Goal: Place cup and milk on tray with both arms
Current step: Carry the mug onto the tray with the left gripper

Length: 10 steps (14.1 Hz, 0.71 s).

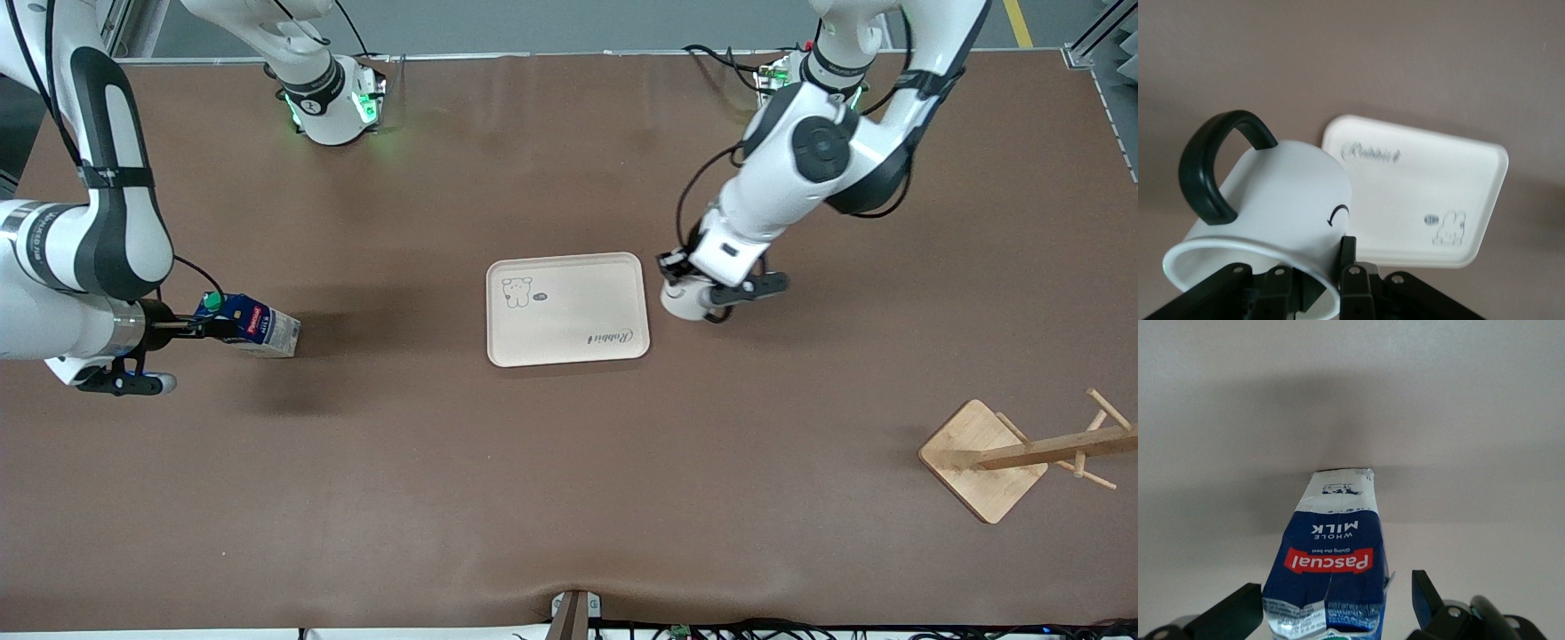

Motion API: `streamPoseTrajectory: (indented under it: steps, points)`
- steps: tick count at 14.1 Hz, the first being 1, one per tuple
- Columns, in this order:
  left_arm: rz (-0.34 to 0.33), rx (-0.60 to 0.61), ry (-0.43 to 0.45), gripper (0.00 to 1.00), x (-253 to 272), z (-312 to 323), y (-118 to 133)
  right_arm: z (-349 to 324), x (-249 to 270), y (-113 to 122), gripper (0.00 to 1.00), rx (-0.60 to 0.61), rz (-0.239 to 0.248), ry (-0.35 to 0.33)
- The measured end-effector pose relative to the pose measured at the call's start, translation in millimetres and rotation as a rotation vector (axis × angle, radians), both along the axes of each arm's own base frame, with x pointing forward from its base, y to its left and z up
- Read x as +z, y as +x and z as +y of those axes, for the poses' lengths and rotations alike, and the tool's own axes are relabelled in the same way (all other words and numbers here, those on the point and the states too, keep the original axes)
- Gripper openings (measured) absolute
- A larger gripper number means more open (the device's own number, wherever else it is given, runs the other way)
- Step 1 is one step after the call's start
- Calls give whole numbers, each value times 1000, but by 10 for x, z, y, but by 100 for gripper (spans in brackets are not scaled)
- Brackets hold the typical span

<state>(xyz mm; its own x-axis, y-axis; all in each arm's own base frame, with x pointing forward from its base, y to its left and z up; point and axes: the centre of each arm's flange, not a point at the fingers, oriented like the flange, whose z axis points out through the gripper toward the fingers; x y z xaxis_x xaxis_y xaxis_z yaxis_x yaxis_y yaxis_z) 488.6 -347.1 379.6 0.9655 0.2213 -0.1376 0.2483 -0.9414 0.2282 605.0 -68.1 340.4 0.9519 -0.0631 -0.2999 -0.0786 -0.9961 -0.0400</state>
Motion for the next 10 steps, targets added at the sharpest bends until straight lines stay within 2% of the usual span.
streamPoseTrajectory:
  steps: [4,7,10]
  points:
    - [117,-96,123,8,-139,-719,-103,-1,-116,-61,100,-10,-25,1]
    - [185,-143,125,8,-453,-1049,-92,-21,-35,-41,100,-13,-33,1]
    - [232,-157,149,8,-865,-1172,-114,-10,151,-28,100,-10,-6,8]
